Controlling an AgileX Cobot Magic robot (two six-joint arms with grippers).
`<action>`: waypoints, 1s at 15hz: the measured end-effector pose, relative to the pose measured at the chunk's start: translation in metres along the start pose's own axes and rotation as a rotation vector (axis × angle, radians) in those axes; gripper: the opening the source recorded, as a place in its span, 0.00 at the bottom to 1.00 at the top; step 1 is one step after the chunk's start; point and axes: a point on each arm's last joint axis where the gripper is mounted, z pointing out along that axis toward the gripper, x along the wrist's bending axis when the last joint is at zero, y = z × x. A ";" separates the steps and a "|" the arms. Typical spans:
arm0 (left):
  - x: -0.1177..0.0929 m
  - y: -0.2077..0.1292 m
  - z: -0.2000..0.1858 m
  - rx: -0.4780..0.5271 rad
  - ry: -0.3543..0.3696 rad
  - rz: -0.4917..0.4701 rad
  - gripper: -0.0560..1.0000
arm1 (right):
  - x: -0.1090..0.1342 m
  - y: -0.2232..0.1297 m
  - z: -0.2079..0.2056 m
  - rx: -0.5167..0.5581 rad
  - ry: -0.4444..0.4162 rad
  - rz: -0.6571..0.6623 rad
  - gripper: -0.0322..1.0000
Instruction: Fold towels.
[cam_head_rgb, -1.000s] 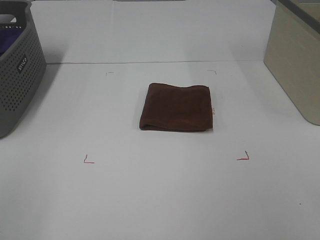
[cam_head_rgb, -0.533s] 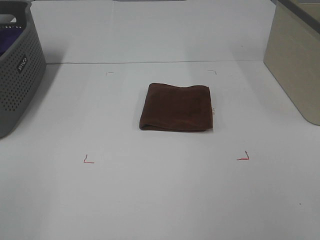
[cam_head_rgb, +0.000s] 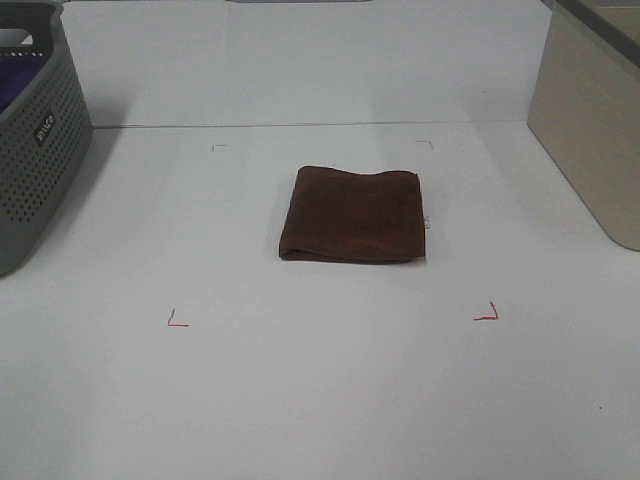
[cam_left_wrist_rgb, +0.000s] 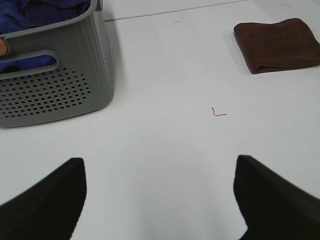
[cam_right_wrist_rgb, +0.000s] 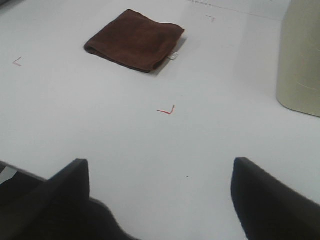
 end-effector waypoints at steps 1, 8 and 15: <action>0.000 0.000 0.000 -0.002 -0.005 0.003 0.77 | 0.000 0.000 0.000 0.001 -0.041 0.026 0.77; 0.000 0.000 -0.001 -0.003 -0.013 0.007 0.77 | 0.003 0.000 0.000 -0.001 -0.152 0.103 0.77; 0.000 0.000 -0.001 -0.003 -0.013 0.007 0.77 | 0.003 0.000 0.000 -0.001 -0.152 0.103 0.77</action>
